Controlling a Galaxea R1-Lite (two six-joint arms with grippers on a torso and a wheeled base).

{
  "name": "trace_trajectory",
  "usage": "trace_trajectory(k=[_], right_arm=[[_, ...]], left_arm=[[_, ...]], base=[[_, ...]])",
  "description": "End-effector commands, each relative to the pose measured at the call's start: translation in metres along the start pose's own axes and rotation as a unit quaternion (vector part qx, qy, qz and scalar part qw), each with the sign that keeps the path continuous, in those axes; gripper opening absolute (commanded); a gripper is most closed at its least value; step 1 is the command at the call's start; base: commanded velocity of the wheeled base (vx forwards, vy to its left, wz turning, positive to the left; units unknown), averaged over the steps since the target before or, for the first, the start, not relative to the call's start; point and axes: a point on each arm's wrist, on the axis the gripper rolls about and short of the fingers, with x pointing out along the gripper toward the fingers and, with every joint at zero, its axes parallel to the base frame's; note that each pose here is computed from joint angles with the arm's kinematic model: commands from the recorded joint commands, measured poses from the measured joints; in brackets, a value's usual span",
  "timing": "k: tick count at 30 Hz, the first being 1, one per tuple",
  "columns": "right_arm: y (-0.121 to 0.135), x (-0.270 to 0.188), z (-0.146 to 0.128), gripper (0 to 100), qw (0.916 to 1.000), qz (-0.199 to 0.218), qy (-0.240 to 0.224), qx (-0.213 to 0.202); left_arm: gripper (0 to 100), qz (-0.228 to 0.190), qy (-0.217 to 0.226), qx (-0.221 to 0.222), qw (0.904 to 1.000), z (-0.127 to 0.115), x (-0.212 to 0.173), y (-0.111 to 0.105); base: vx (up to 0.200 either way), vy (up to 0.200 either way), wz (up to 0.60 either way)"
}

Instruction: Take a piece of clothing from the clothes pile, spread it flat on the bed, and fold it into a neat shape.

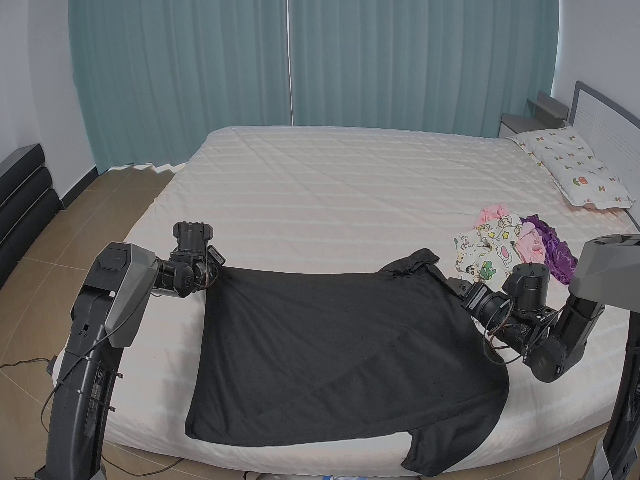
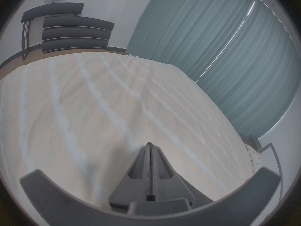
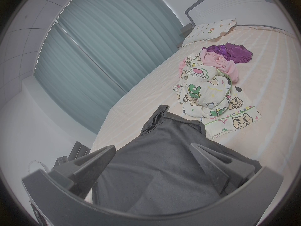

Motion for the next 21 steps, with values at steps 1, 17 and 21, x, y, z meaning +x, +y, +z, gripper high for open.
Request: trace_trajectory(k=[1,17,21], right_arm=[[-0.001,0.001,0.0,100,1.0,-0.002,0.0,0.0],[-0.001,0.0,0.0,100,1.0,-0.002,0.001,0.0],[-0.001,0.0,0.0,100,1.0,-0.003,0.0,0.0]], left_arm=[[0,-0.007,-0.005,-0.002,1.0,0.004,0.0,0.0],[0,-0.007,-0.026,-0.015,0.9995,0.022,0.003,0.011],[0,-0.008,-0.024,-0.014,0.9996,0.021,0.003,0.011]], base=[[0.0,0.0,0.0],[0.0,0.0,0.0],[0.0,0.0,0.0]])
